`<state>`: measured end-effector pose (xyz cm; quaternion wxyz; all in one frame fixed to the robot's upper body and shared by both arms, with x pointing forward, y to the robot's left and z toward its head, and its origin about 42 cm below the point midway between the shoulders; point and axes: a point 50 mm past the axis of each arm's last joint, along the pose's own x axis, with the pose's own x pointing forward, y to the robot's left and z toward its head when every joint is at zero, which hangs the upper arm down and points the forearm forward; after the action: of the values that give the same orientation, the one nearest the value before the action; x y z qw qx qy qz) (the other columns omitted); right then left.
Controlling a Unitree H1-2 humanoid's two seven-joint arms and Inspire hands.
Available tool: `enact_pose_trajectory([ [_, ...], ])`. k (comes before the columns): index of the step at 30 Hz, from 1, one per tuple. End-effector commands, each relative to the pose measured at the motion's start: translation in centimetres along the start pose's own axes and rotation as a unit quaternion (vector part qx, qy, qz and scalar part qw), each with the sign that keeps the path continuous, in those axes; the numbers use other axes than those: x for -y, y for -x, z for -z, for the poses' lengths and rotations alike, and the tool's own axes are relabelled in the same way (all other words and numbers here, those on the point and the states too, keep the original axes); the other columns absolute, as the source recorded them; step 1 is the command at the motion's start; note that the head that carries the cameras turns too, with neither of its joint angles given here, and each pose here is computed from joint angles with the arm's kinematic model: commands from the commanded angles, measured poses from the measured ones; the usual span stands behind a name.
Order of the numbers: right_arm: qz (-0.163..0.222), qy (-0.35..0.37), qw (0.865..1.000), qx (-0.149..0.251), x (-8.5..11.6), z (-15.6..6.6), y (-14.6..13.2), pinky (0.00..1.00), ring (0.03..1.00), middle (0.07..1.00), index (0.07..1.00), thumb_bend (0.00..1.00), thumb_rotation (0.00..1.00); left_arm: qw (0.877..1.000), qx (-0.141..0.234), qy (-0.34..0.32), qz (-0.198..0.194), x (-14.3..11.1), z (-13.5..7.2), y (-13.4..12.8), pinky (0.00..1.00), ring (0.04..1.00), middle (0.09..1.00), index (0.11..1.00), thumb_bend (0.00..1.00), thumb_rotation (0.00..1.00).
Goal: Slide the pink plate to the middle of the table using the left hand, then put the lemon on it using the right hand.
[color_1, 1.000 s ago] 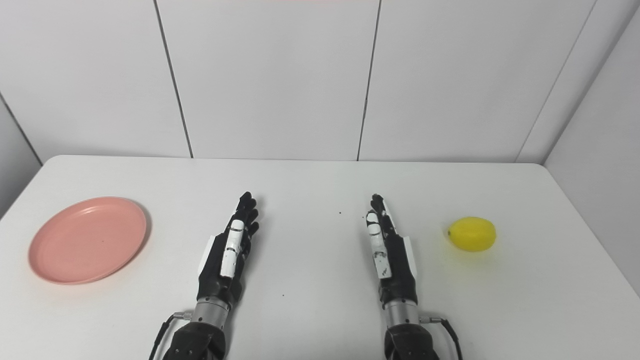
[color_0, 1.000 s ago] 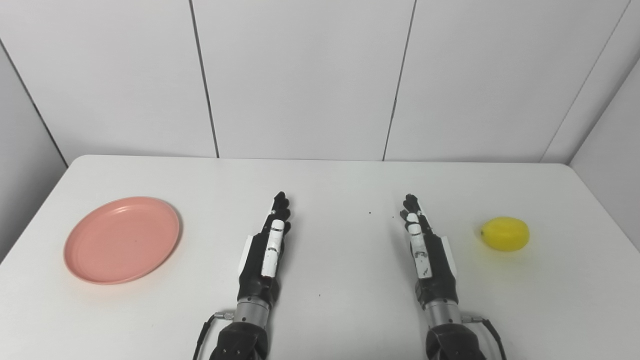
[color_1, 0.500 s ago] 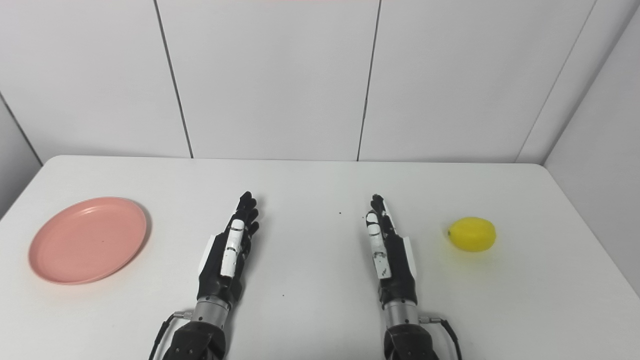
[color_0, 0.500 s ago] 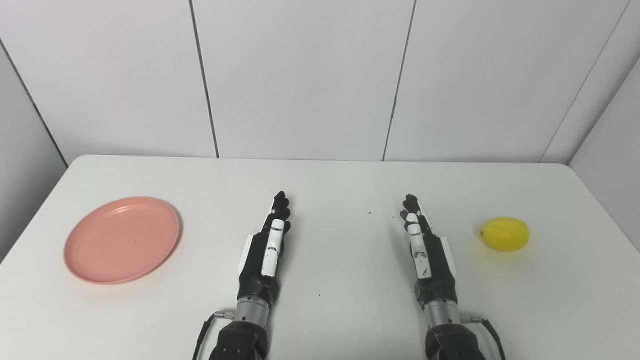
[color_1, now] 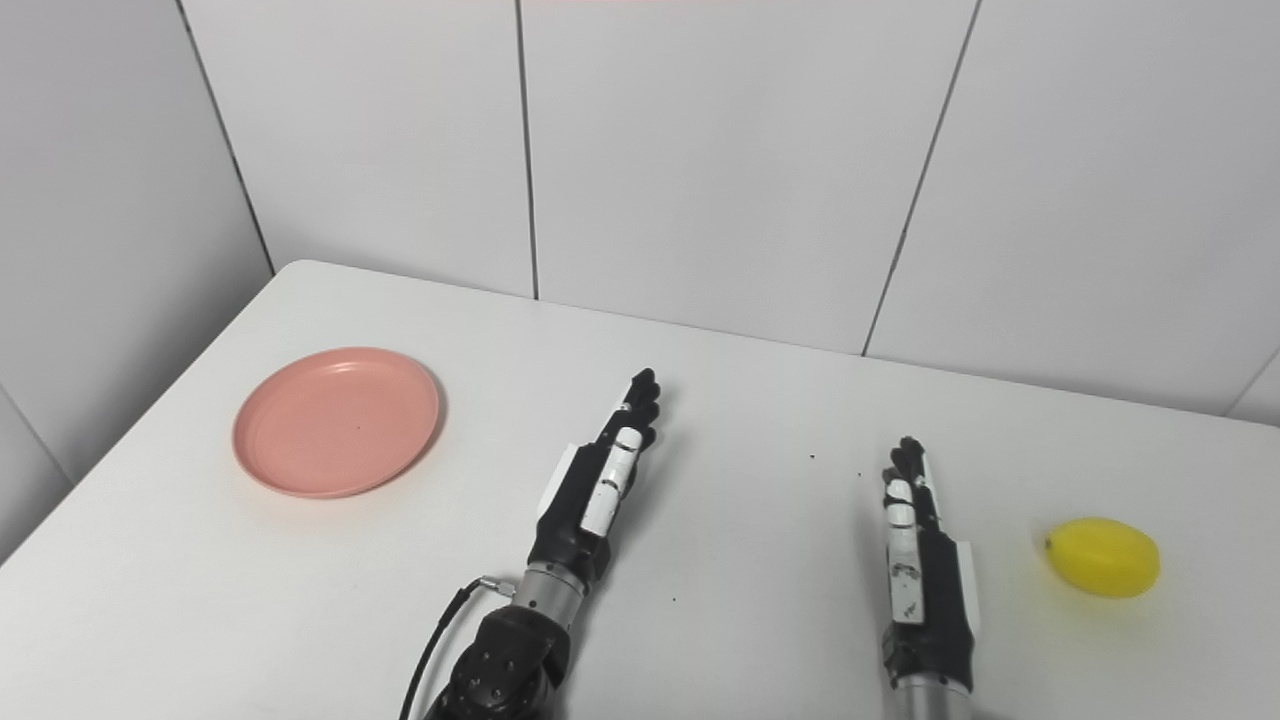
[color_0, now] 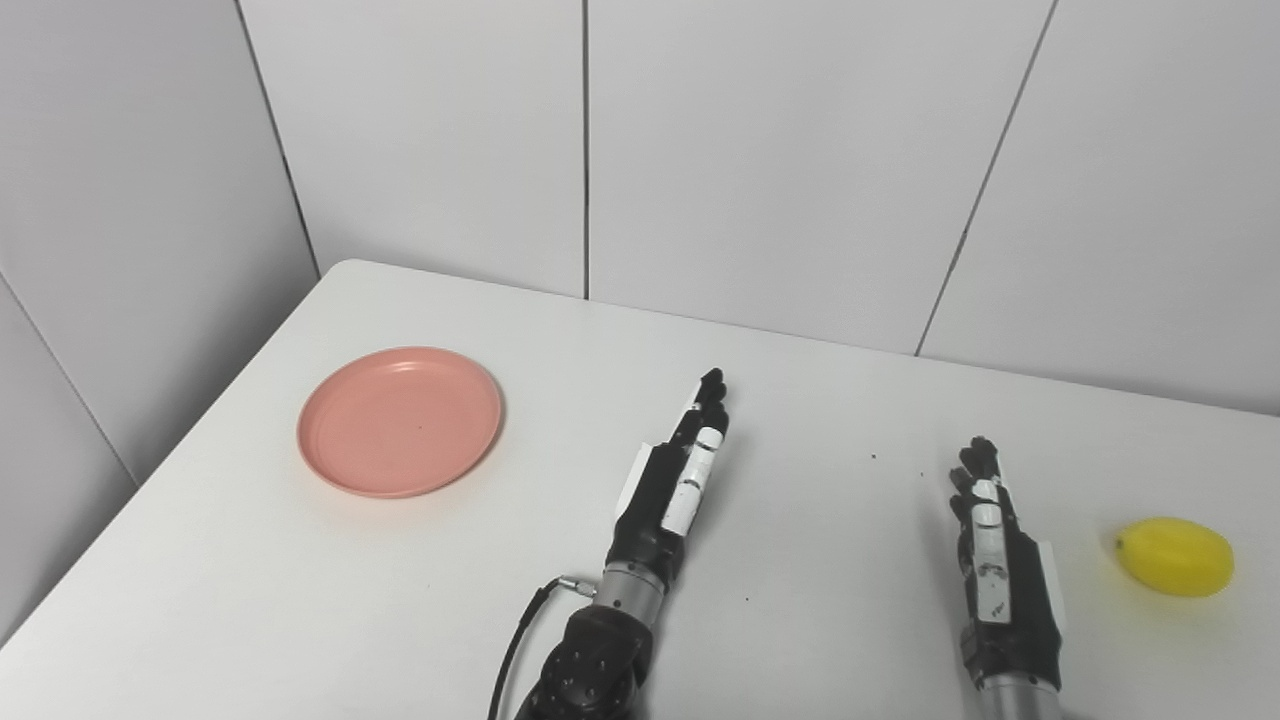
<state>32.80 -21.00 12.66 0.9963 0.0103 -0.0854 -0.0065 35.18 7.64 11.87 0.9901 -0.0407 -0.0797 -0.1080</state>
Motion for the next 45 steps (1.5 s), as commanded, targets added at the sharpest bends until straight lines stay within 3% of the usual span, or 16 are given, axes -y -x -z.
enact_pose_trajectory([
  [1,-0.001,0.001,0.999,0.036,0.5,-0.6,0.0,1.00,0.974,0.971,0.978,0.60,1.00,0.999,-0.049,0.007,-0.014,0.7,3.3,2.5,1.00,1.000,1.000,1.000,0.50,1.00],
  [12,0.004,0.001,1.000,0.031,0.5,-0.9,0.2,1.00,0.984,0.974,0.978,0.56,1.00,0.999,-0.040,0.007,-0.023,0.9,4.0,2.0,1.00,1.000,1.000,1.000,0.52,1.00],
  [18,0.008,-0.007,1.000,0.029,0.3,-1.1,0.2,1.00,0.990,0.975,0.978,0.53,1.00,0.999,-0.013,0.019,-0.026,0.5,3.6,1.4,1.00,1.000,1.000,1.000,0.50,1.00],
  [21,0.006,-0.002,1.000,0.029,0.3,-1.2,0.2,1.00,0.994,0.977,0.981,0.51,1.00,0.999,0.018,0.021,-0.021,-0.1,2.1,0.9,1.00,1.000,1.000,1.000,0.49,1.00],
  [31,0.003,0.004,0.999,0.035,0.5,-1.5,0.1,1.00,0.990,0.979,0.986,0.45,1.00,0.998,0.052,-0.015,-0.020,-3.2,-2.7,-0.3,1.00,1.000,1.000,1.000,0.53,1.00],
  [36,0.003,0.004,0.999,0.035,0.6,-1.5,0.1,1.00,0.995,0.983,0.989,0.44,1.00,0.995,0.093,-0.025,-0.032,-5.0,-4.7,-0.8,1.00,1.000,1.000,0.998,0.54,1.00],
  [40,0.000,-0.004,1.000,0.031,0.6,-1.5,0.2,1.00,1.000,0.992,0.999,0.44,1.00,0.995,0.091,-0.023,-0.035,-6.1,-5.7,-0.9,0.94,1.000,1.000,1.000,0.56,1.00],
  [45,0.002,-0.002,1.000,0.031,0.5,-1.7,0.3,1.00,1.000,0.988,0.995,0.42,1.00,0.993,0.092,-0.054,-0.054,-7.5,-6.9,-0.8,1.00,1.000,1.000,0.995,0.59,1.00],
])
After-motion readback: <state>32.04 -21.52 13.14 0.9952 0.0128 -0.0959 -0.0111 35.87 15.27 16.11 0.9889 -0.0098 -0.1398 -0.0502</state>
